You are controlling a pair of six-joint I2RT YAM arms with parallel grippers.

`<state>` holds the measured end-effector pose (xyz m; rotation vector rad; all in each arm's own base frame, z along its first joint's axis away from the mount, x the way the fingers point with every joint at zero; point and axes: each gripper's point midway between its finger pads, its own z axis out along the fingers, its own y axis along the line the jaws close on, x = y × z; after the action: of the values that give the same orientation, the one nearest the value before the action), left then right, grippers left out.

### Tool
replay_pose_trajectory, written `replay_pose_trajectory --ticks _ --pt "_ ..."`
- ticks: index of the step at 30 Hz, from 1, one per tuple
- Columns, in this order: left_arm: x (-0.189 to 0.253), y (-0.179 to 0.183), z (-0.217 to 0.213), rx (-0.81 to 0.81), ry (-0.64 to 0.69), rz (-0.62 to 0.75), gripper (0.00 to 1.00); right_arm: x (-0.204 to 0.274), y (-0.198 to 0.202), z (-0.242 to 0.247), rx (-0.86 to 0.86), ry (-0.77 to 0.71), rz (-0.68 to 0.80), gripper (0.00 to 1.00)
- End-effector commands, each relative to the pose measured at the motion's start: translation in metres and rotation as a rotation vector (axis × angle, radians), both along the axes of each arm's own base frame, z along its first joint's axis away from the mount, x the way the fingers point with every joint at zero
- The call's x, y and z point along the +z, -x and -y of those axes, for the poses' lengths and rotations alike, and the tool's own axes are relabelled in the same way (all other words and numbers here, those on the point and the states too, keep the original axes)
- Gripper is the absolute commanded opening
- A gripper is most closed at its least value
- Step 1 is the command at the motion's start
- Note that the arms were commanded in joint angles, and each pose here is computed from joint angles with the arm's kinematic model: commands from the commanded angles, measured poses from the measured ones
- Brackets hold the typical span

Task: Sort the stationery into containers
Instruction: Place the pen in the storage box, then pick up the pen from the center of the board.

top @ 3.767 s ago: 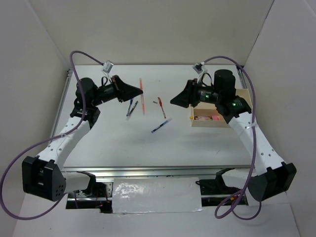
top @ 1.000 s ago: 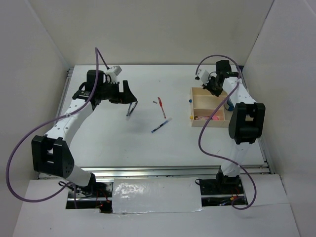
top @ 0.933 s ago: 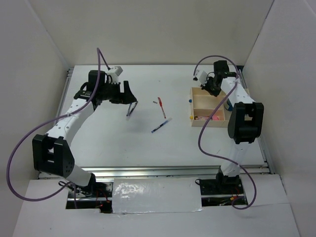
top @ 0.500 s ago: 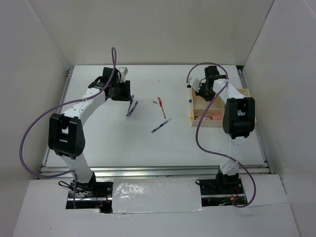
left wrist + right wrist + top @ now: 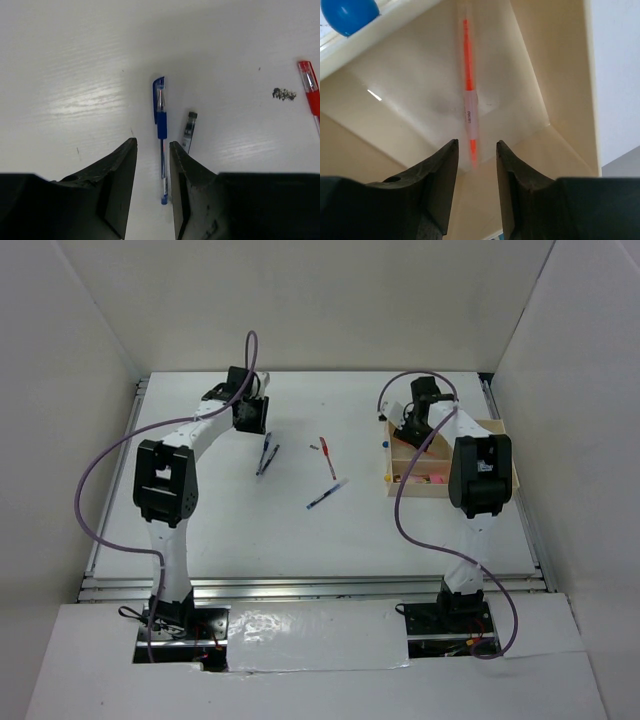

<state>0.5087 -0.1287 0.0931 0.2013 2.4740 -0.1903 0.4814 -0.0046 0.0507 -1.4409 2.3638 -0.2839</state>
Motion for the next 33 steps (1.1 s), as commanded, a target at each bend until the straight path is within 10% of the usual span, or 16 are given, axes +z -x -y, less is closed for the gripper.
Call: replay_pose_trajectory --ticks 1,22,29,33 --pt "-0.003 -0.015 0.006 -0.019 -0.054 0.021 0.44 0.025 -0.014 -0.002 -0.041 -0.019 0.065 0.46" --pt "-0.085 -0.020 0.002 -0.001 -0.279 -0.115 0.42 0.217 0.031 -0.108 -0.220 -0.719 0.267 0.45" --pt "-0.083 -0.033 -0.023 0.073 -0.200 -0.159 0.04 0.276 0.067 -0.163 -0.194 -1.027 0.222 0.46" --pt "-0.023 -0.048 -0.041 0.110 -0.124 -0.068 0.00 0.305 0.092 -0.193 -0.174 -1.180 0.151 0.46"
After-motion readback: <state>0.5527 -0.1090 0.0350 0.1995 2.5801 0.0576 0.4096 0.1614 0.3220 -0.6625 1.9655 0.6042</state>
